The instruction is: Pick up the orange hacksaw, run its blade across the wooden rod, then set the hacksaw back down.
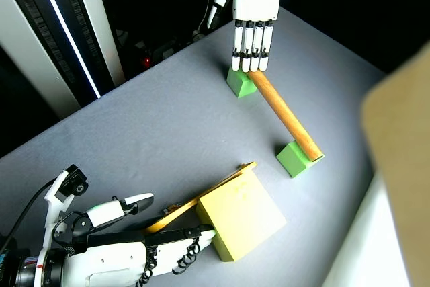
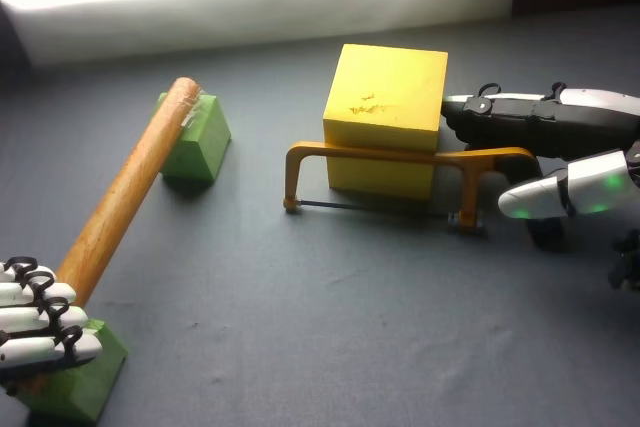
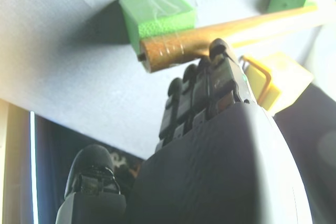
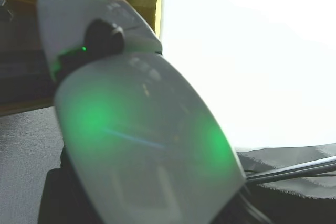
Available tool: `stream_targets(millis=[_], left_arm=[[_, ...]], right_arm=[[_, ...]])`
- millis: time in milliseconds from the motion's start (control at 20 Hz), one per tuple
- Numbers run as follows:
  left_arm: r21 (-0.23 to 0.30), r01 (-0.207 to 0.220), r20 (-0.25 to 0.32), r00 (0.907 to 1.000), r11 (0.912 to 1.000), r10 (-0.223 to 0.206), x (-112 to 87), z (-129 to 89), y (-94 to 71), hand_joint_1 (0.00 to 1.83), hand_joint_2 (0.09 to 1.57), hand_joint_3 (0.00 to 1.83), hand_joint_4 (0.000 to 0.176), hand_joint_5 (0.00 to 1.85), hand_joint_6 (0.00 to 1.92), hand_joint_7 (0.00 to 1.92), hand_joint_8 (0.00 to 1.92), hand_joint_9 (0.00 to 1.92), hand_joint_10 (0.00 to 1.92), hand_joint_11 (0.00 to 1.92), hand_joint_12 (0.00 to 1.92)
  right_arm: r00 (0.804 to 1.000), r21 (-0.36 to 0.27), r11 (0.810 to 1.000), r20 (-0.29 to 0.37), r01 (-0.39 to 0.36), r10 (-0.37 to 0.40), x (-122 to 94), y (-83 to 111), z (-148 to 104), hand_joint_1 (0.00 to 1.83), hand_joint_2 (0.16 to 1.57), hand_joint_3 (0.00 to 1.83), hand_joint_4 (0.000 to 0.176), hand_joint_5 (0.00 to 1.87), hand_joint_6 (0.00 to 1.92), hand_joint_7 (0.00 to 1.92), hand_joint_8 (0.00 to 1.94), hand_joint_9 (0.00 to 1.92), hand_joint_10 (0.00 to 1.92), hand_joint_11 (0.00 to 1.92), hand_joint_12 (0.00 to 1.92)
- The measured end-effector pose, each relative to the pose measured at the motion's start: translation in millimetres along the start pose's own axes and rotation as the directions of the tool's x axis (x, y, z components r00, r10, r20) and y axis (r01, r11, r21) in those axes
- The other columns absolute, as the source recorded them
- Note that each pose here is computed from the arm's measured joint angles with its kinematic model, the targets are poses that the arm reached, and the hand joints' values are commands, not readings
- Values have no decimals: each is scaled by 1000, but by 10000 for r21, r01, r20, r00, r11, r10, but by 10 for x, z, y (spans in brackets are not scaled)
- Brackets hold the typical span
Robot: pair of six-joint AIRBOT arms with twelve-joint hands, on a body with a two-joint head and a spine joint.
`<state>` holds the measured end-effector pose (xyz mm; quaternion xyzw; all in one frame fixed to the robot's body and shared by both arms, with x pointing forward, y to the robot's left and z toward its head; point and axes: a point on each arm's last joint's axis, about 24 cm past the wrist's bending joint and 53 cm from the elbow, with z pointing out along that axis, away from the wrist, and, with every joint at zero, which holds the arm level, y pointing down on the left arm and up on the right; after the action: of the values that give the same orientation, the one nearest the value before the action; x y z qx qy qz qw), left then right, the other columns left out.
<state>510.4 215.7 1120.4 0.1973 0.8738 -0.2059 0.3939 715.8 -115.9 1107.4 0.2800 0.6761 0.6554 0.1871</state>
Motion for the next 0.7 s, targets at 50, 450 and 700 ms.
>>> stream_targets(millis=[50,450,700], left_arm=[[8,0,0,10000,10000,0,0,0,-2,0,1170,3,0,29,6,14,1,0,0,16,30],[0,-4,-1,10000,10000,4,0,0,0,0,1177,3,0,20,2,7,1,0,0,0,28],[-5,-9,-8,10000,10000,9,4,2,-5,0,1174,1,0,22,2,7,1,0,0,1,29]], right_arm=[[10000,-1,10000,20,-15,15,-4,0,2,1231,1147,0,0,86,0,67,1,98,2,0,551],[9994,-211,9996,302,-164,170,19,35,68,1285,1144,0,0,187,10,164,6,201,10,0,821],[9930,-434,9967,930,-692,730,-58,54,80,1239,1192,2,0,539,9,622,10,745,59,267,1139]])
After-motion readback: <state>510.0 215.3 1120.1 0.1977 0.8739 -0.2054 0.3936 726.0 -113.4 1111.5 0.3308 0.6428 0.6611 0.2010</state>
